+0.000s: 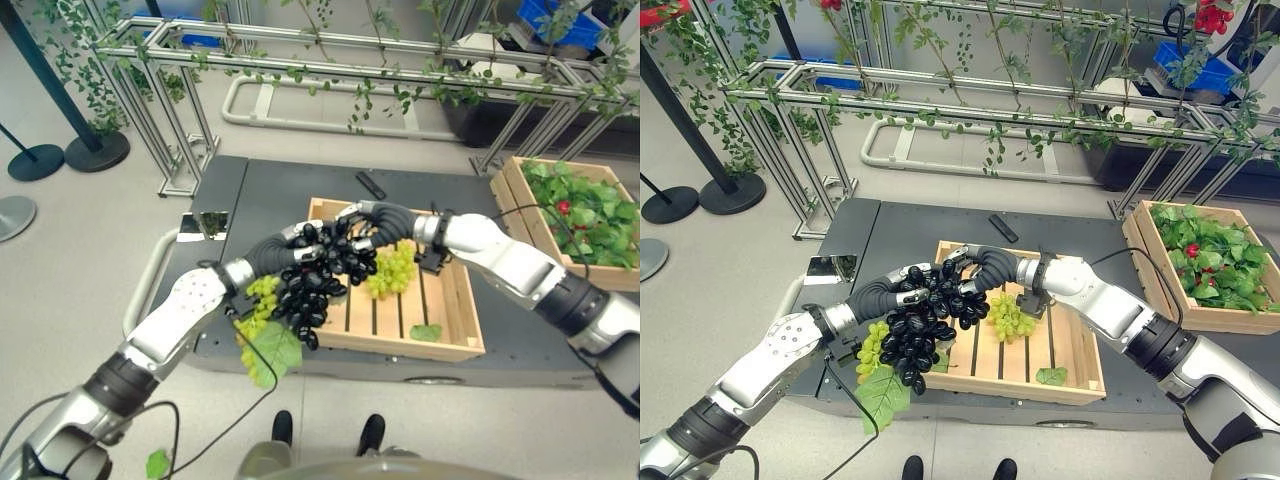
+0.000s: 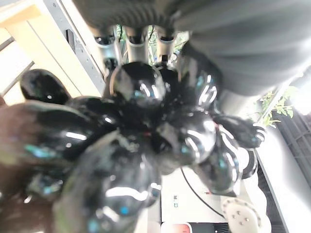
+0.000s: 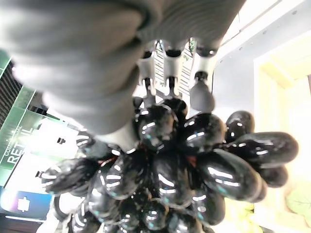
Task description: Pick up the fruits from the basket on one side to the basket on the other side
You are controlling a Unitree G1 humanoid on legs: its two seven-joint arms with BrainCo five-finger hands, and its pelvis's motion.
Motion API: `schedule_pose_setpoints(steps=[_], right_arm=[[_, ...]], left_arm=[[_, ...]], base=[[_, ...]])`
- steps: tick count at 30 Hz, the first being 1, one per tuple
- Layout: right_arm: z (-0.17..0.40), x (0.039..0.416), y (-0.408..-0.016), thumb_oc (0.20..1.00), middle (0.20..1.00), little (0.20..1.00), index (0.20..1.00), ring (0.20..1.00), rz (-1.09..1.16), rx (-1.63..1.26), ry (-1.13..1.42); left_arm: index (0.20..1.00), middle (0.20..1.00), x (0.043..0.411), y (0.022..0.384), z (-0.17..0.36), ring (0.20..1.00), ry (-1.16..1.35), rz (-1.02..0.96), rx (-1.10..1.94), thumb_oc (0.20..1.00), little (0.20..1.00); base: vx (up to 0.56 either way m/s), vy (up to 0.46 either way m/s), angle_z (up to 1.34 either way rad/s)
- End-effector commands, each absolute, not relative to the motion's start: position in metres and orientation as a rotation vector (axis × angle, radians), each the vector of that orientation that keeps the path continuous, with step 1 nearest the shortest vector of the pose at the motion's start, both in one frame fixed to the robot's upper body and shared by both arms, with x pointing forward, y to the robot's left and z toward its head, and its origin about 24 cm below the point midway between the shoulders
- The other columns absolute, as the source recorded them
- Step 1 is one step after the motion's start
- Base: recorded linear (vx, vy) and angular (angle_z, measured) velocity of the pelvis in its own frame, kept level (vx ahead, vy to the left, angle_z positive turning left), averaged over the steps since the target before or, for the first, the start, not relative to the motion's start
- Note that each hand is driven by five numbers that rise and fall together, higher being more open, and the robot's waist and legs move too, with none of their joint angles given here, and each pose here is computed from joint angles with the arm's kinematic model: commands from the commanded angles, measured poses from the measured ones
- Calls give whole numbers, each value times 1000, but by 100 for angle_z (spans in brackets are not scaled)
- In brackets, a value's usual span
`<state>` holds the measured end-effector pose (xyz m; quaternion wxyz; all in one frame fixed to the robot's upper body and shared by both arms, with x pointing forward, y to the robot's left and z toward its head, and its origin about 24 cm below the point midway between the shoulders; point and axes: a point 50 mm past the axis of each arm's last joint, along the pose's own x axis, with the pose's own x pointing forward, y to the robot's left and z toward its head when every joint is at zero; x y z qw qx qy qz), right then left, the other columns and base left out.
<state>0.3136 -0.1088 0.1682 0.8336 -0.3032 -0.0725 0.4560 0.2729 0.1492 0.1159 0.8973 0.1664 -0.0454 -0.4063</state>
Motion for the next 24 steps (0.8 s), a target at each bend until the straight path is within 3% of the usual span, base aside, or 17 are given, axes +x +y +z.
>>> schedule_pose_setpoints(steps=[1,4,5,7,24], right_arm=[[302,312,-86,200,200,200,200,200,824,-513,-743],[300,312,-86,200,200,200,200,200,828,-508,-736],[298,313,-86,373,373,373,373,373,821,-496,-728],[297,314,-87,1000,1000,1000,1000,1000,818,-489,-724],[283,316,-117,1000,1000,1000,1000,1000,759,-544,-652]], left_arm=[[200,200,239,140,56,200,148,-984,370,200,200],[200,200,239,141,55,200,148,-980,365,200,200],[200,200,239,140,55,200,147,-977,358,200,200],[200,200,239,140,56,200,145,-975,355,200,200],[200,200,230,182,67,200,160,-849,327,200,200]], base=[[0,0,0],[0,0,0],[0,0,0],[0,0,0],[-2,0,-1]])
